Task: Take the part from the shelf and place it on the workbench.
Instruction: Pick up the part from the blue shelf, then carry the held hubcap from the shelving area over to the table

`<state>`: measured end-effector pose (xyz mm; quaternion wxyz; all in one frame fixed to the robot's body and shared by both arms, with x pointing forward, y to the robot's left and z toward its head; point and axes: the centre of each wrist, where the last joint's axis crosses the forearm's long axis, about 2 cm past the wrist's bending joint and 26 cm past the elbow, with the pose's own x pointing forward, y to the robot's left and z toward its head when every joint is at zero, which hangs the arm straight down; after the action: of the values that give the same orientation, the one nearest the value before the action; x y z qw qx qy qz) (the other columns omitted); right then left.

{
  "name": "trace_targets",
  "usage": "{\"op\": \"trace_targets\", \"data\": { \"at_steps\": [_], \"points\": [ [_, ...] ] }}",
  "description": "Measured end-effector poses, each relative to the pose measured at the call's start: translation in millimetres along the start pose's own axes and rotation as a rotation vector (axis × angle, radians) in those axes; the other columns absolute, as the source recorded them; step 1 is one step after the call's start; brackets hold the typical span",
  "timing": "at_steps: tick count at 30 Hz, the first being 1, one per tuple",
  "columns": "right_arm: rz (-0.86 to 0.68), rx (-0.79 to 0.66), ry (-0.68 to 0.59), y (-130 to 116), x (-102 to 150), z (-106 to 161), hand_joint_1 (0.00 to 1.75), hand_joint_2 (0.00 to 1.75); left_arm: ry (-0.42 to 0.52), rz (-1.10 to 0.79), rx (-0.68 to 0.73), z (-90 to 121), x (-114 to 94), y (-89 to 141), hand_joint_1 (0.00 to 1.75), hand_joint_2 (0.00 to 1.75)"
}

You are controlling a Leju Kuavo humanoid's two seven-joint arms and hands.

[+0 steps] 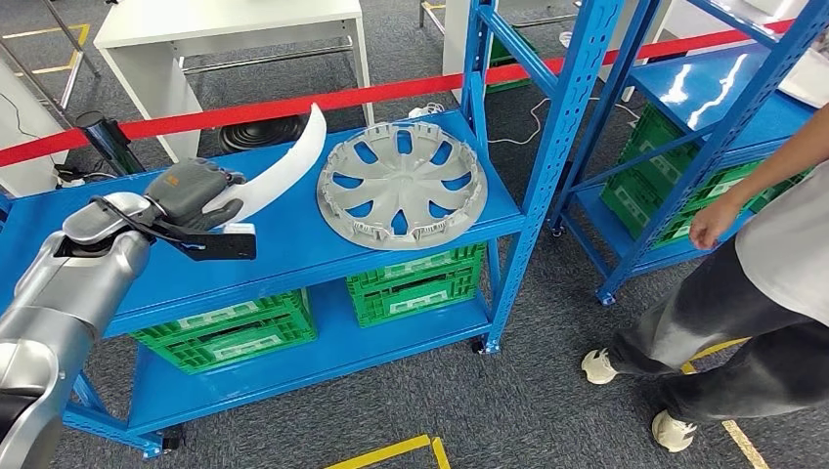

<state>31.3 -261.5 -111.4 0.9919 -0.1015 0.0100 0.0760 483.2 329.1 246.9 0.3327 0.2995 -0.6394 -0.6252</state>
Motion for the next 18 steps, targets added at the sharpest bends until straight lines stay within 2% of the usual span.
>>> {"op": "trace_targets", "data": {
  "at_steps": [7,13,18],
  "points": [
    [0.001,0.001,-0.001,0,0,0,0.00,0.00,-0.112,0.102,0.017,-1,4,5,1.75,1.75],
    [-0.001,0.001,-0.002,0,1,0,0.00,0.00,-0.221,0.194,0.039,-3,24,4,1.75,1.75],
    [-0.017,0.001,0.000,0,2,0,0.00,0.00,-0.335,0.210,0.046,-8,46,13,1.75,1.75]
  ]
}}
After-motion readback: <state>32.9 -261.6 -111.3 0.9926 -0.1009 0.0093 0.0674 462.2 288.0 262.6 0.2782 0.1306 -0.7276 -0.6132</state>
